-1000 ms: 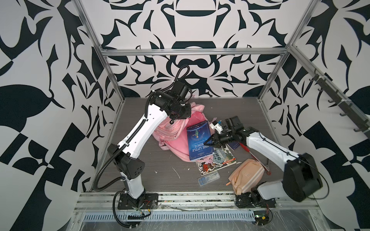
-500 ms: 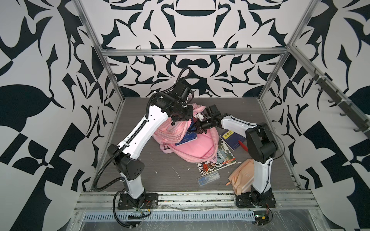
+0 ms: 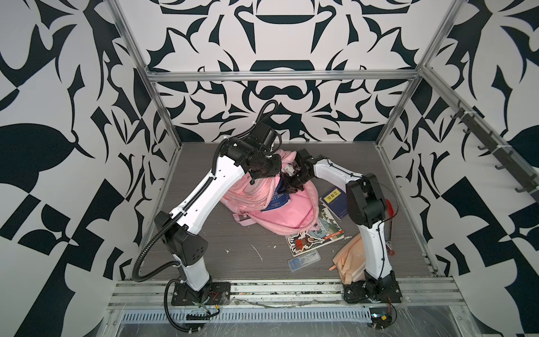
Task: Pack books, pencil case, and school supplies into a backpack
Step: Place the book in the student bag.
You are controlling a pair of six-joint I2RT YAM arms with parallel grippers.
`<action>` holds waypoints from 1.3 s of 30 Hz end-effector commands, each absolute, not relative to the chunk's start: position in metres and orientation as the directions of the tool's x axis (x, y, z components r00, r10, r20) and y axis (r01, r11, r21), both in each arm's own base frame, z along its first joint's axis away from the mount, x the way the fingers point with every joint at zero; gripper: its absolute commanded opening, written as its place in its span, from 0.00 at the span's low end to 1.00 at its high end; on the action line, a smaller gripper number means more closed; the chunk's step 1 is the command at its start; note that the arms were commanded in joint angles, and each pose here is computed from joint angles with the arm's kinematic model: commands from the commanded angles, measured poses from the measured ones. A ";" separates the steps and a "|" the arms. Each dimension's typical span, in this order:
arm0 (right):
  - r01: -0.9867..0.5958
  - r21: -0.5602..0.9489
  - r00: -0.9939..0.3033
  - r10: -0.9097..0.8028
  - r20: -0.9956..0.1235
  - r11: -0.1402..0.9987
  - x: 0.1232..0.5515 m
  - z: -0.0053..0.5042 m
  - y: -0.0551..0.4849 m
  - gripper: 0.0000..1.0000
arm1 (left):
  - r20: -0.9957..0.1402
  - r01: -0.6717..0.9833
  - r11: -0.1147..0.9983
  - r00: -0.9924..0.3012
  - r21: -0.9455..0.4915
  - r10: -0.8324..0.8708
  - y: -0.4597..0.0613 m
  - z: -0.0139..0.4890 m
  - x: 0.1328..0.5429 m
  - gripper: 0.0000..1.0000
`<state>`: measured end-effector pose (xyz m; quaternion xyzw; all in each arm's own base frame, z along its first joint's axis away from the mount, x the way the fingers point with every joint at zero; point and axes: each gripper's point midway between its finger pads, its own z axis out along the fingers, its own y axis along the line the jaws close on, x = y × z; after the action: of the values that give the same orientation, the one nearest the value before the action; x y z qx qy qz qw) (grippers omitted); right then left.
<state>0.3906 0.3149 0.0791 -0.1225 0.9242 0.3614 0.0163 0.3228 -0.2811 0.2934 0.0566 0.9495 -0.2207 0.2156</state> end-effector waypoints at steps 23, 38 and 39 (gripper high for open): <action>0.011 0.678 -1.000 0.006 0.009 0.735 0.256 0.125 0.246 0.57 | -0.423 0.184 0.836 -0.904 -0.517 -0.062 -0.283 0.303 0.339 0.00; 0.181 0.706 -0.979 0.197 0.059 0.685 0.304 0.060 0.277 0.55 | -0.389 0.170 0.812 -0.918 -0.559 -0.076 -0.288 0.296 0.340 0.00; 0.186 0.699 -0.977 0.204 0.059 0.691 0.306 0.057 0.275 0.55 | -0.390 0.172 0.809 -0.918 -0.562 -0.076 -0.288 0.298 0.340 0.00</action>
<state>0.2881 0.2707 0.0574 0.0817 0.9256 0.3691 -0.0176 0.3327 -0.2887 0.2786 0.0408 0.9410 -0.2842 0.1792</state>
